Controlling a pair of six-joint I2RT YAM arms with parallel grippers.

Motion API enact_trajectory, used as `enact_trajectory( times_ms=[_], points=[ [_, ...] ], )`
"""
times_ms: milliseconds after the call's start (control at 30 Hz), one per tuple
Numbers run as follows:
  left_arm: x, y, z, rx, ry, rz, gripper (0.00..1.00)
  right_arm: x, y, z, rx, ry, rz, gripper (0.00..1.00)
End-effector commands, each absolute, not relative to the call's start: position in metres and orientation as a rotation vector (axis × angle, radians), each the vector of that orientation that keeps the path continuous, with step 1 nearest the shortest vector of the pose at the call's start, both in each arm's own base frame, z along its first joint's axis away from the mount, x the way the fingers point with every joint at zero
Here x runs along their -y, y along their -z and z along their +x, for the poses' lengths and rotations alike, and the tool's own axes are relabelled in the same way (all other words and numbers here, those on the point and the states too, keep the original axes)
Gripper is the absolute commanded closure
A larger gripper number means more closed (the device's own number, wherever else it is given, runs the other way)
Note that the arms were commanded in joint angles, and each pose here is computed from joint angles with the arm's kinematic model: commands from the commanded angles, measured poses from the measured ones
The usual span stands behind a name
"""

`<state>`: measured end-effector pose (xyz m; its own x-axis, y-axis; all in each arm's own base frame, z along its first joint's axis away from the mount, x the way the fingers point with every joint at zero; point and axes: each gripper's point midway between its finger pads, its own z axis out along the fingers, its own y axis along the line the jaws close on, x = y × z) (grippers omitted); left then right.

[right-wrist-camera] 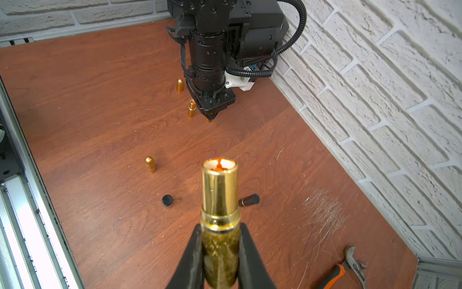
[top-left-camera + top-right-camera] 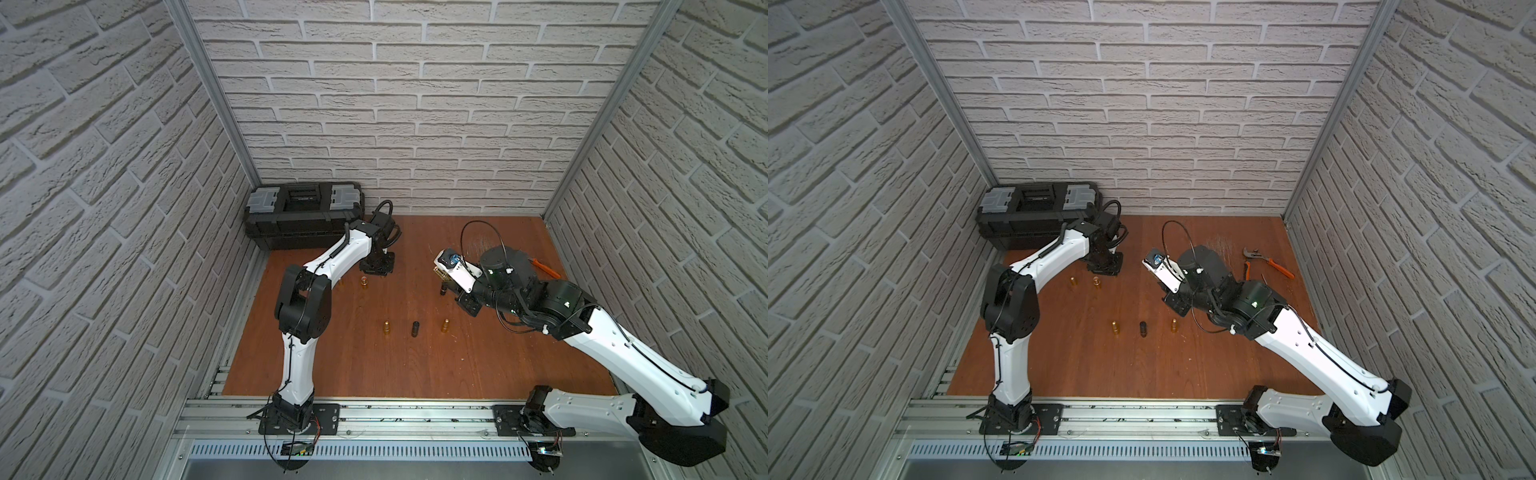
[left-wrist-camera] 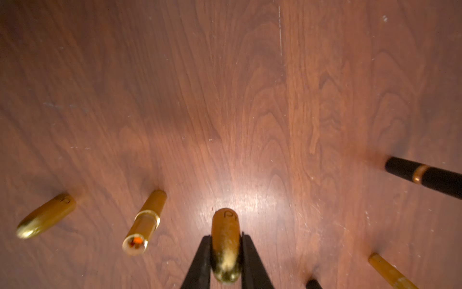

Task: Open the lipstick cap
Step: Place the cover at the center of the board.

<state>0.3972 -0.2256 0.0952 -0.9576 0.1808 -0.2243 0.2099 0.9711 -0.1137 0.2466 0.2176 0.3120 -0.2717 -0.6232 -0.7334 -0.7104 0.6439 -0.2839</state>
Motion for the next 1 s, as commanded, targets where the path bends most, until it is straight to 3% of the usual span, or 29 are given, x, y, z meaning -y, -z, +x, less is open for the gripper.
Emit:
enact_trajectory(
  times_ms=[0, 733, 967],
  points=[
    [0.232, -0.086, 0.411, -2.857, 0.157, 0.305, 0.91, -0.219, -0.318, 0.248, -1.966, -0.151, -0.986, 0.94],
    [0.236, -0.034, 0.404, -2.929, 0.082, 0.349, 0.88, -0.225, -0.303, 0.253, -2.000, -0.146, -0.999, 0.94],
    [0.238, -0.031, 0.397, -2.943, 0.088, 0.356, 0.78, -0.225, -0.301, 0.253, -2.001, -0.145, -0.998, 0.94]
  ],
)
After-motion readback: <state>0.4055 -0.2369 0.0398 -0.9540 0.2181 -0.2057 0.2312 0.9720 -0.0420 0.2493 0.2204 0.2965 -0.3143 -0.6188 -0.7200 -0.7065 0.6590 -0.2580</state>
